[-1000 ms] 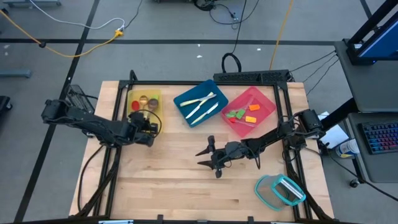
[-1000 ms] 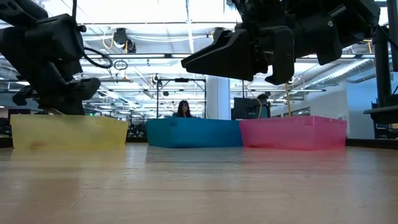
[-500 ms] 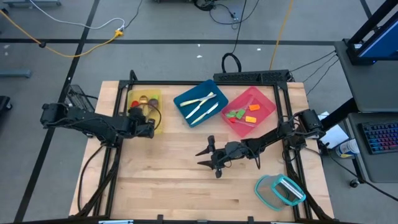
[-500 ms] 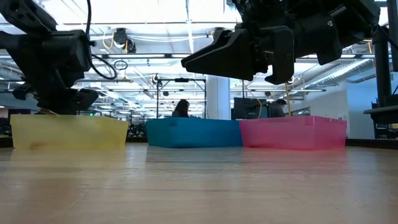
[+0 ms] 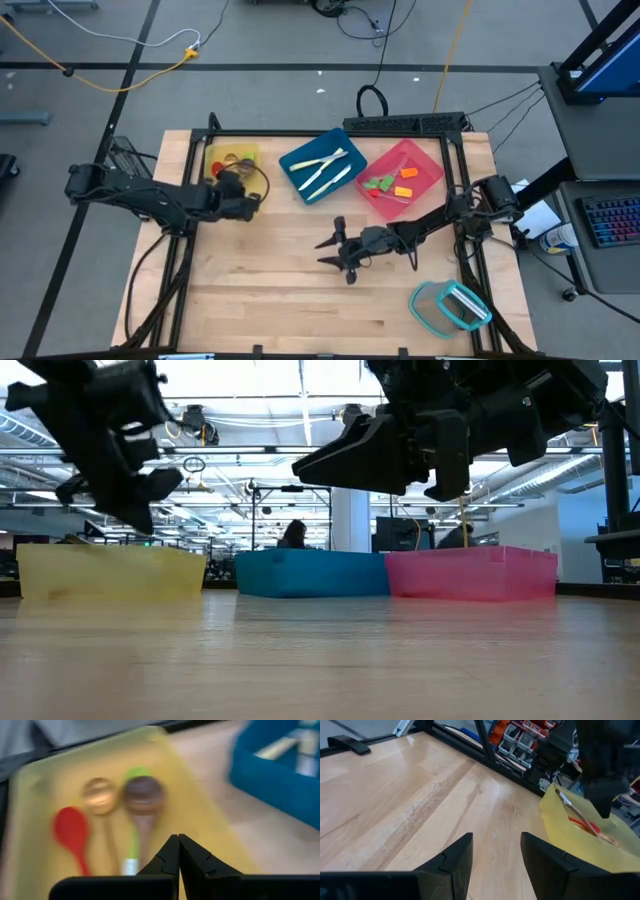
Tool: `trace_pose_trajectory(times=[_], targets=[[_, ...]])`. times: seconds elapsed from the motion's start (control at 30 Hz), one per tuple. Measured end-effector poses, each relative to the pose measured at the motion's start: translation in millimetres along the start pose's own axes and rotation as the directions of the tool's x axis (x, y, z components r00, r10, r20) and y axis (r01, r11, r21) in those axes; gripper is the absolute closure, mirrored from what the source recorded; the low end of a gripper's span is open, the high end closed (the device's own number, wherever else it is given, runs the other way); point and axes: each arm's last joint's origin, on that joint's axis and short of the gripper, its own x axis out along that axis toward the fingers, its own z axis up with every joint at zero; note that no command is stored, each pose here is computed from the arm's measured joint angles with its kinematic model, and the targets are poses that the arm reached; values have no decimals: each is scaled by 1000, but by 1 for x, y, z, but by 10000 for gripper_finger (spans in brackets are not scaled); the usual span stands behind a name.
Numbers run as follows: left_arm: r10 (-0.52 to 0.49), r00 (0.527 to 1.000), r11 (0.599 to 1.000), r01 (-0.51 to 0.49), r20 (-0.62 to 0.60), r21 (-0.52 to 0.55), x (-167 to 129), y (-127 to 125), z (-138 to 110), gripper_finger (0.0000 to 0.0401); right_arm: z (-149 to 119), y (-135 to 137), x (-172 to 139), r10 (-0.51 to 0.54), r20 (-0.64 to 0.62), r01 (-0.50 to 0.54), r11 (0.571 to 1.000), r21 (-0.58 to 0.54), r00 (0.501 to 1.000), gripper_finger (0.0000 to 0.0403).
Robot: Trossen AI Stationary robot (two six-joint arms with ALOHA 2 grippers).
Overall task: Pick & Place Kitchen Items
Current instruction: Put the brown spoon into the yellow bin, then return to Home Position
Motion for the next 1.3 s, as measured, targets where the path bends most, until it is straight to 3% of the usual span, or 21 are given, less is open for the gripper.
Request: trace_pose_trajectory(times=[0.1, 0.27, 0.73, 0.87, 1.13, 1.3], targets=[[-95, 995, 994, 96, -32, 44, -4, -9, 1, 397, -2, -1, 0, 0, -11, 0, 1000, 17, 1000, 243], [-110, 989, 992, 116, -100, 57, -6, -8, -4, 393, -2, -2, 0, -3, -12, 3, 998, 64, 1000, 247], [79, 980, 993, -93, -184, -72, 13, 24, -37, 398, -1, -2, 0, -5, -7, 5, 998, 59, 1000, 249], [82, 983, 991, -98, -163, -89, 13, 24, -36, 388, 0, -3, 0, -9, 2, 9, 1000, 30, 1000, 248], [-24, 994, 1000, 25, -110, 8, 0, 4, -16, 397, 5, -3, -3, -7, 10, 7, 999, 54, 1000, 248], [-168, 985, 975, 171, -33, 140, -22, -18, 1, 375, 22, -13, -19, -55, 11, 54, 993, 108, 998, 248]])
